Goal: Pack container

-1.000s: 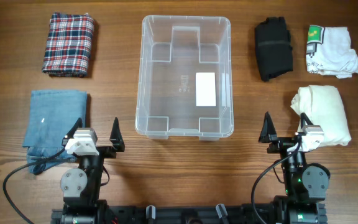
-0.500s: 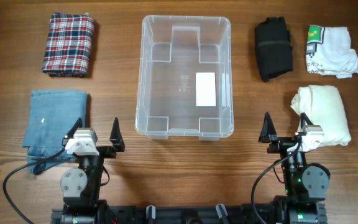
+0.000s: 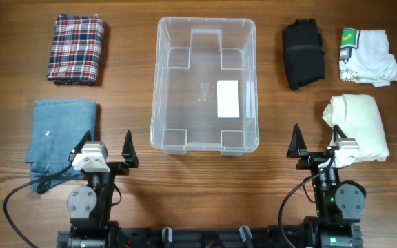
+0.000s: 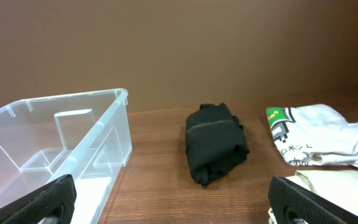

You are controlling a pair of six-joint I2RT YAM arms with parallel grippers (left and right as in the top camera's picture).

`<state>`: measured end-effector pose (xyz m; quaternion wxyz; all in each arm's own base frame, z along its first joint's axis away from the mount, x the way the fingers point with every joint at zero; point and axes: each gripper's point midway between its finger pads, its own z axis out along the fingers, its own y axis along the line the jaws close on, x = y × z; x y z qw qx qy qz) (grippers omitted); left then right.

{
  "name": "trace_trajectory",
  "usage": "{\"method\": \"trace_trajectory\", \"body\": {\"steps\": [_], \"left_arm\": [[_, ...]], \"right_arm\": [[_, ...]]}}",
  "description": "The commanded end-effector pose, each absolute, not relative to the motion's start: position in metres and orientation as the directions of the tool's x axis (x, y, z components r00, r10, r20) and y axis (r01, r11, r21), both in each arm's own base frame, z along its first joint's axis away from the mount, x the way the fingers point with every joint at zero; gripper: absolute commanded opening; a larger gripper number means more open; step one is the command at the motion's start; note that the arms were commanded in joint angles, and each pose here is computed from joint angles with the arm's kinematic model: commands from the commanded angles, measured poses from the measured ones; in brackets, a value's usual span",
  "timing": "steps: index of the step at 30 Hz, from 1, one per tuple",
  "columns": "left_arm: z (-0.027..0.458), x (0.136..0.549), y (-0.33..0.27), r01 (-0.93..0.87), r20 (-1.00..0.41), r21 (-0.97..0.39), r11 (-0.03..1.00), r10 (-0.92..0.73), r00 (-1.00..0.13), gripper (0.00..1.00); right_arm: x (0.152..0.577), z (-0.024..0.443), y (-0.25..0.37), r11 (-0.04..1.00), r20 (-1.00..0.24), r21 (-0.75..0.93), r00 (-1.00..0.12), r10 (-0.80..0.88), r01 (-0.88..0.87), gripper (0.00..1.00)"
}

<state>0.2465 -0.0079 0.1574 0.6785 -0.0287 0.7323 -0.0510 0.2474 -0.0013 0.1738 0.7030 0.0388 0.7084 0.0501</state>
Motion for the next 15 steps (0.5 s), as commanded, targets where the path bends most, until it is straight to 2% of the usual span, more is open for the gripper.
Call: {"method": "trace_trajectory", "body": {"steps": [1, 15], "left_arm": [[0.1567, 0.2462, -0.0054, 0.017, -0.992, -0.098, 0.995, -0.096, -0.076, 1.00], [0.1567, 0.2462, -0.0054, 0.017, -0.992, -0.098, 0.995, -0.096, -0.076, 1.00]], "right_arm": [[0.2470, 0.1751, 0.0021, 0.994, -0.994, 0.107, -0.003, 0.107, -0.035, 1.00], [0.2471, 0.1745, -0.0003, 0.994, -0.994, 0.107, -0.004, 0.106, -0.020, 1.00]]}}
